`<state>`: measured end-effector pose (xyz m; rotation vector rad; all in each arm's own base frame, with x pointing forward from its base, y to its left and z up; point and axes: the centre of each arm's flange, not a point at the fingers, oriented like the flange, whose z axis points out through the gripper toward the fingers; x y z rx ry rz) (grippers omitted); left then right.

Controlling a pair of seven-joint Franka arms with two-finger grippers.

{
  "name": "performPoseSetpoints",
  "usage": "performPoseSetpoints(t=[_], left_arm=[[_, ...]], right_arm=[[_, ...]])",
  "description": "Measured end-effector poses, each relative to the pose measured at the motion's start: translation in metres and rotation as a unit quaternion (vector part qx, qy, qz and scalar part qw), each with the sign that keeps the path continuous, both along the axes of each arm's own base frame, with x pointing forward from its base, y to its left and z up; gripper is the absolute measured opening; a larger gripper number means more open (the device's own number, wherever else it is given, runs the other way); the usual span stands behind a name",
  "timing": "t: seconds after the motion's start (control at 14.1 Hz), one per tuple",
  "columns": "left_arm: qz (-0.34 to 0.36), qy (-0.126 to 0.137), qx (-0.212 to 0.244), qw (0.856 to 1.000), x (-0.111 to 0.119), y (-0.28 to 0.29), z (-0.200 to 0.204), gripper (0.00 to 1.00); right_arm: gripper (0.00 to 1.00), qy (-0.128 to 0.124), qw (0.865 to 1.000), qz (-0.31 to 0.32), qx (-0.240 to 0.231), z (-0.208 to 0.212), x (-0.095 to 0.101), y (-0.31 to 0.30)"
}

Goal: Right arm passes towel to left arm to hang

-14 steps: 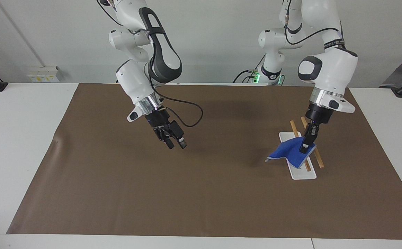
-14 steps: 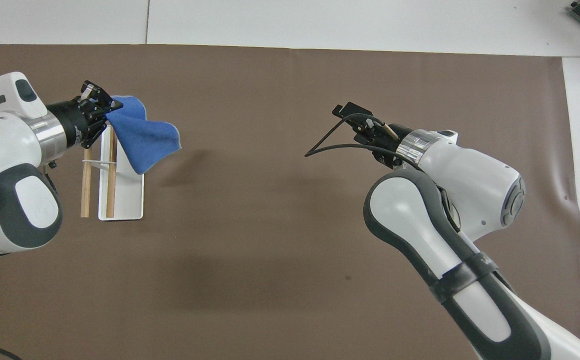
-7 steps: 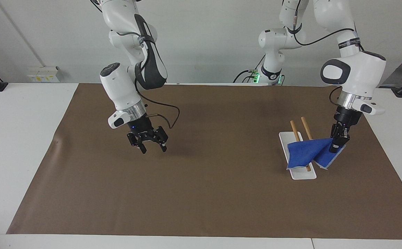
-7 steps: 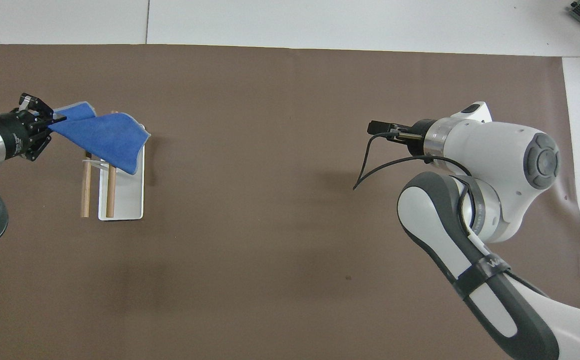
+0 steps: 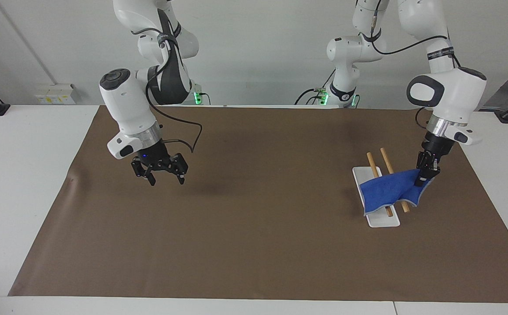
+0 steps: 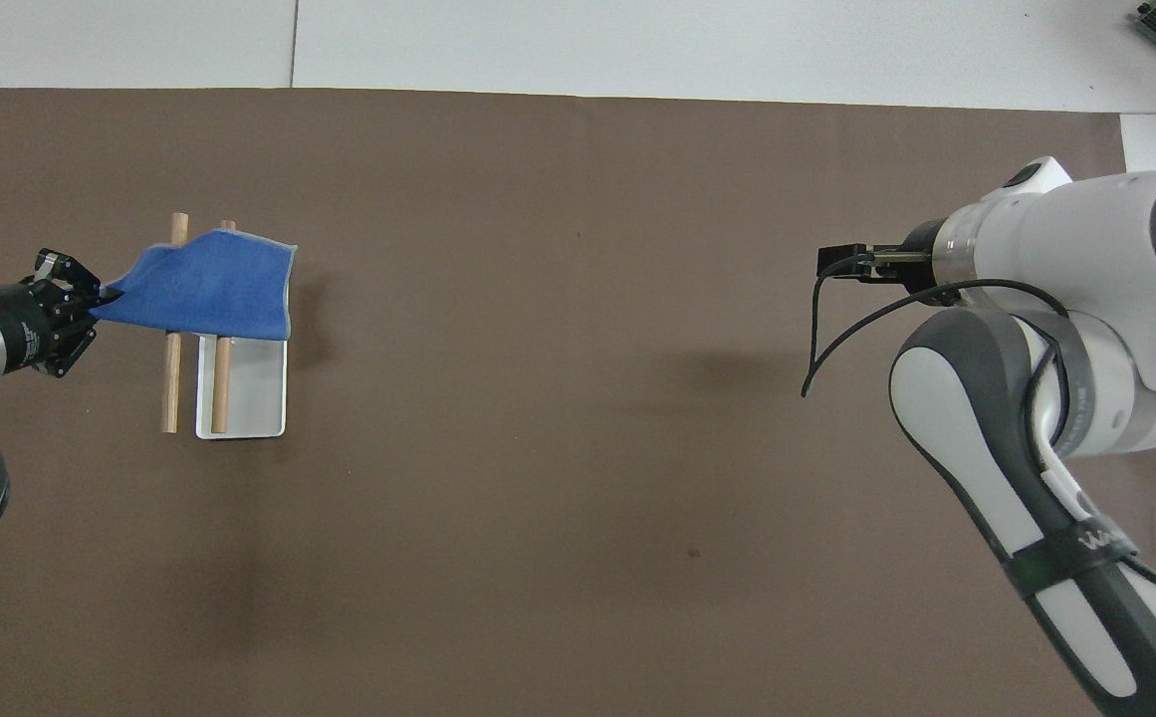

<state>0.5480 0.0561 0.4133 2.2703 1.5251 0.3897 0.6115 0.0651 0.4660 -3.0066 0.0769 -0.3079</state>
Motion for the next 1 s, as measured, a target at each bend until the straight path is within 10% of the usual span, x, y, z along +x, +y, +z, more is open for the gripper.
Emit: performPoseSetpoints(t=[0.64, 1.0], left_arm=[[-0.02, 0.02, -0.007, 1.0, -0.013, -0.015, -0.003, 0.06], [-0.019, 0.018, -0.007, 1.0, -0.013, -0.014, -0.001, 0.57]], right_arm=[[1.0, 0.072, 0.996, -0.044, -0.022, 0.115, -0.039, -0.08], [1.0, 0.09, 0.994, -0.055, -0.029, 0.184, -0.063, -0.101]])
